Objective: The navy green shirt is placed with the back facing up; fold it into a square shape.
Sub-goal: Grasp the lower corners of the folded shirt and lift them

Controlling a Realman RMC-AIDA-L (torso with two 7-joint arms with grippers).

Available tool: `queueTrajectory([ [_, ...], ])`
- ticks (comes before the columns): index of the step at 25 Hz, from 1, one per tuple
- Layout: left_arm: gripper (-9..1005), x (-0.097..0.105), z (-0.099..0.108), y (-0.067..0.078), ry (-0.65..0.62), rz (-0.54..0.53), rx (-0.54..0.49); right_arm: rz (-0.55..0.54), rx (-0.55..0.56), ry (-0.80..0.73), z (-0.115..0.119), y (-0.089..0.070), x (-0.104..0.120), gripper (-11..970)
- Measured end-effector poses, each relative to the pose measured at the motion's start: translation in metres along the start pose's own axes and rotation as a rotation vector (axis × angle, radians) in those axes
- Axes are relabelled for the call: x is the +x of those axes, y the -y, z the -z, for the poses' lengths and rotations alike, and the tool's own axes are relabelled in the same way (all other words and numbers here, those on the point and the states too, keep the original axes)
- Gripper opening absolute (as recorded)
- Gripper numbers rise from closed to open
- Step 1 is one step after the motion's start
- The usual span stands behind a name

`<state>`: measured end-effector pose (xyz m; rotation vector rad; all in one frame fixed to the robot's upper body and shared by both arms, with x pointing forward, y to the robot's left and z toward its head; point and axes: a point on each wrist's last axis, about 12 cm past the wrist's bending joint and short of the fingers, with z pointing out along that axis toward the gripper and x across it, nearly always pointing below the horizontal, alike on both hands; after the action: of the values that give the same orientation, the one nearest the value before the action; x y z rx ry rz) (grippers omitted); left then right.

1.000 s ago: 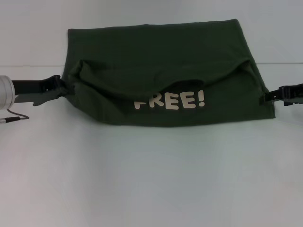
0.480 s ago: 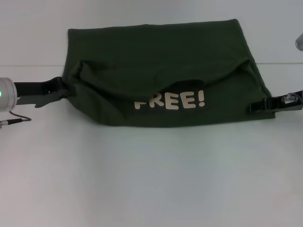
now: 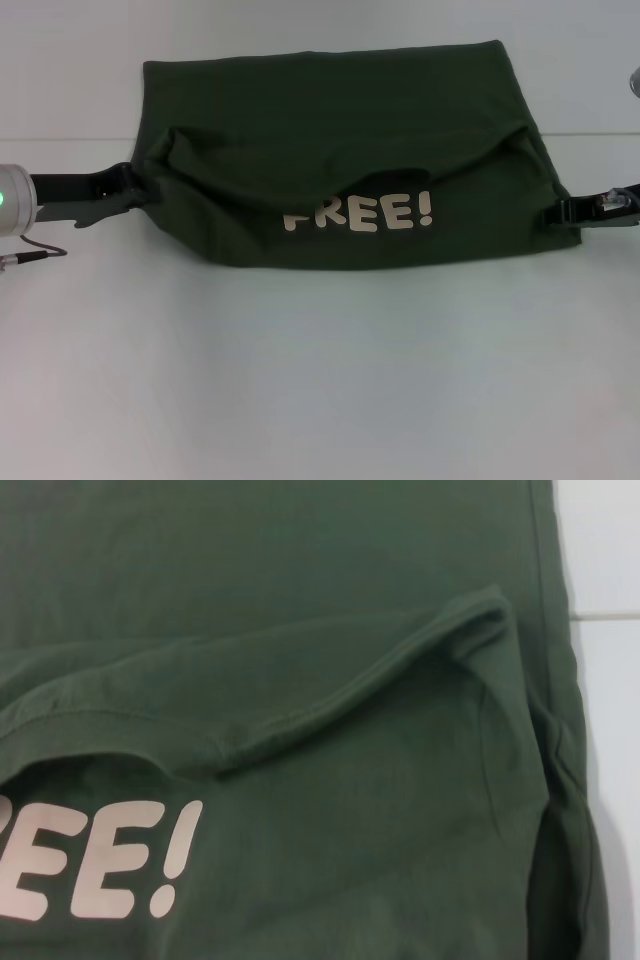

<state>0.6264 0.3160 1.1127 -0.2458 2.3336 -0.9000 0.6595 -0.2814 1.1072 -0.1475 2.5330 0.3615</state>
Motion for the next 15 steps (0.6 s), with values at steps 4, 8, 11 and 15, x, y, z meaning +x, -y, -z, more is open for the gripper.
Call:
queueTrajectory([
  [4, 6, -0.0005, 0.0003, 0.0002, 0.002, -0.002, 0.0, -0.001, 0.0, -0.003, 0.0001, 0.0003, -0.0007, 389],
  [8, 6, -0.0003, 0.0001, 0.0001, 0.001, -0.003, 0.0, -0.01, 0.0, -0.001, 0.0009, 0.0006, -0.0014, 203],
  [11, 6, 0.0006, -0.0002, 0.0006, -0.006, -0.007, 0.003, -0.012, -0.004, -0.006, 0.0025, 0.0015, -0.0015, 124],
  [15, 7, 0.0025, 0.0016, 0.0027, -0.043, -0.024, 0.017, -0.018, -0.034, -0.013, 0.0077, 0.0022, -0.0027, 47],
])
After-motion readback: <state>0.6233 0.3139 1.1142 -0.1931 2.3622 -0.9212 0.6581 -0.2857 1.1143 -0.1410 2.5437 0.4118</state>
